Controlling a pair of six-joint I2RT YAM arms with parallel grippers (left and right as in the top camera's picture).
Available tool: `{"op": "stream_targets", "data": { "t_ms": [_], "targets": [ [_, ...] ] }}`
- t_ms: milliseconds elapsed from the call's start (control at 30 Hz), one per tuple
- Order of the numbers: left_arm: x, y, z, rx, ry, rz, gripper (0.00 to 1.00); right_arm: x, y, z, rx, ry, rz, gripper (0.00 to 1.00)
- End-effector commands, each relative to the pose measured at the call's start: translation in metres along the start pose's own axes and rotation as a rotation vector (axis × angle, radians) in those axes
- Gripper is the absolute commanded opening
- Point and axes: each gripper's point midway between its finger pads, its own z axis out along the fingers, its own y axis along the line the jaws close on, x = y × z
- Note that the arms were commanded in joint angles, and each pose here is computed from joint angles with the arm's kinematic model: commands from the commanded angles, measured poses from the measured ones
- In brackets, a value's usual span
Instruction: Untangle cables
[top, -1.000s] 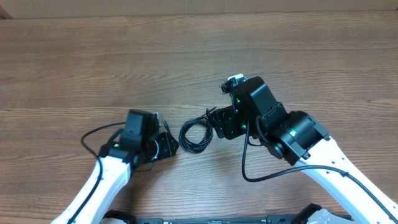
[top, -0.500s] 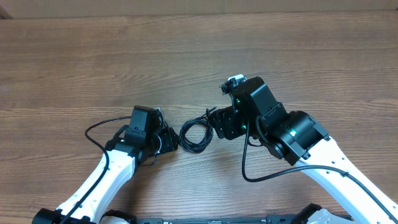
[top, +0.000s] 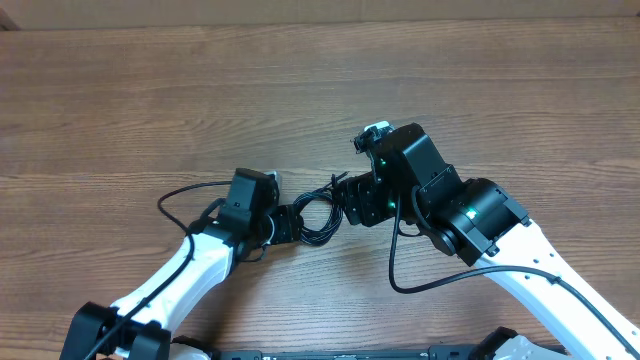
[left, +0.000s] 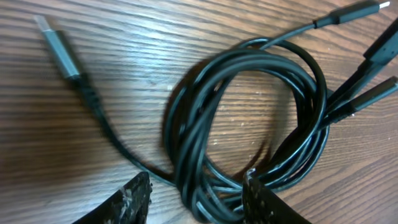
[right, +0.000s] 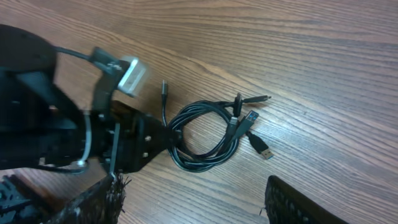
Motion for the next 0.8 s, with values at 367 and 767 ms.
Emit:
{"op": "stream_targets", "data": {
  "t_ms": [367,767],
  "targets": [
    [0.011,-0.003,0.023,-0.018,0.049,0.035,0.24,-0.009,0.006,-0.006,-0.024,-0.022,-0.003,0.70],
    [0.010,-0.006,0.023,-0.006,0.053,0.009,0.04,-0.006,0.010,-0.006,-0.046,-0.009,-0.006,0.70]
  ]
}}
